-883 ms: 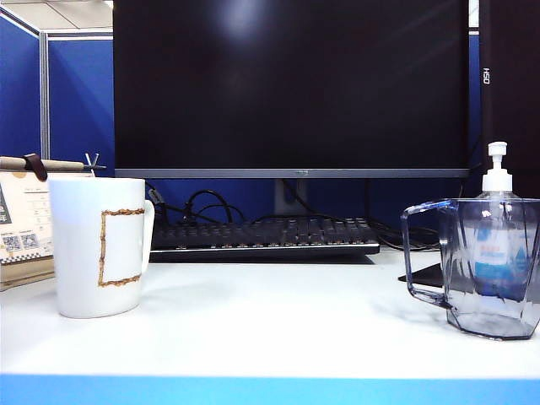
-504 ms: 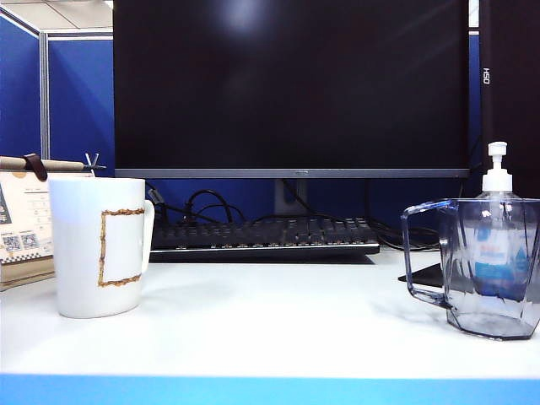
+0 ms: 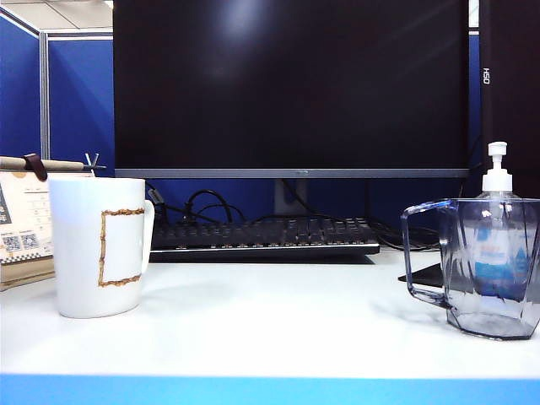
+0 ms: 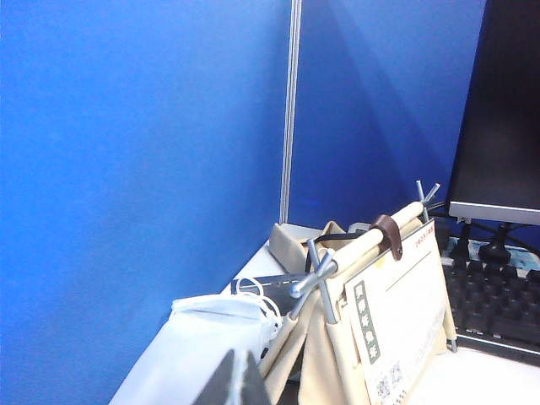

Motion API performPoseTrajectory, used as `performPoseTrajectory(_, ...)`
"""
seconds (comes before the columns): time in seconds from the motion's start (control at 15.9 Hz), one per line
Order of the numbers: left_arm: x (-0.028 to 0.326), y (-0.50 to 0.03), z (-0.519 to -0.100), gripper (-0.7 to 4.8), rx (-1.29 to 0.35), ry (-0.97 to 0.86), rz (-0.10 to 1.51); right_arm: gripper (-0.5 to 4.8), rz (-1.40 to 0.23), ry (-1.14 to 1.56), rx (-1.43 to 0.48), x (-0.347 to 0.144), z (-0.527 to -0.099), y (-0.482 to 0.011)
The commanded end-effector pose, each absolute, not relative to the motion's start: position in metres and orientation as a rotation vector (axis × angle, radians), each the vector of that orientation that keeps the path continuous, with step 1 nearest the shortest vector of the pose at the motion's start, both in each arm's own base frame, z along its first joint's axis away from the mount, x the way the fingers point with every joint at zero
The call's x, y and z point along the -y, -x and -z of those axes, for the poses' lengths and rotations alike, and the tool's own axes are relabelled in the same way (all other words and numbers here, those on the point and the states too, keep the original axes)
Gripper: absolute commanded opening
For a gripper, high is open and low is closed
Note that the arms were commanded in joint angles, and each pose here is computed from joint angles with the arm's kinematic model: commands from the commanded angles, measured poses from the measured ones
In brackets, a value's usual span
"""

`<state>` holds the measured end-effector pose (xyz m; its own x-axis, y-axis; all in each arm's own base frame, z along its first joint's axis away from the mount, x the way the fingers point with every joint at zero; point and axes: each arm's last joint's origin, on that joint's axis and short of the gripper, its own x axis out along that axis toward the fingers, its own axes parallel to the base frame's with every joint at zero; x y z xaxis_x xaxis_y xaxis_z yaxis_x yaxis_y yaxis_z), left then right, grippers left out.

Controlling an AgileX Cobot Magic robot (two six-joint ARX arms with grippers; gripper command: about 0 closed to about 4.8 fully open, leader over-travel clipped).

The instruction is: Swap the positions of the transparent plastic cup and the white ceramic cup.

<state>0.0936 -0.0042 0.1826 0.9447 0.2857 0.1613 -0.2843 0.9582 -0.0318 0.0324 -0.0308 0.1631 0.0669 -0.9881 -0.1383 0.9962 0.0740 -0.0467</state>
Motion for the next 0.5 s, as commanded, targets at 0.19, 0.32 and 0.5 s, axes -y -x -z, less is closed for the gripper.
performPoseTrajectory(0.19,0.0042,-0.0933,-0.184,-0.04,0.176,0.011,-0.287,2.01,1.504,-0.062,-0.139,0.0309,-0.1619,-0.0331)
performPoseTrajectory(0.32,0.0042,-0.0933,-0.184,-0.04,0.176,0.011,-0.287,1.93,1.455,-0.133,-0.118,0.0308,-0.1639,-0.0372)
performPoseTrajectory(0.5,0.0042,-0.0933,-0.1841,-0.04,0.177,0.011,-0.287,1.93,1.435,-0.14,-0.139,0.0306,-0.1628,-0.0374)
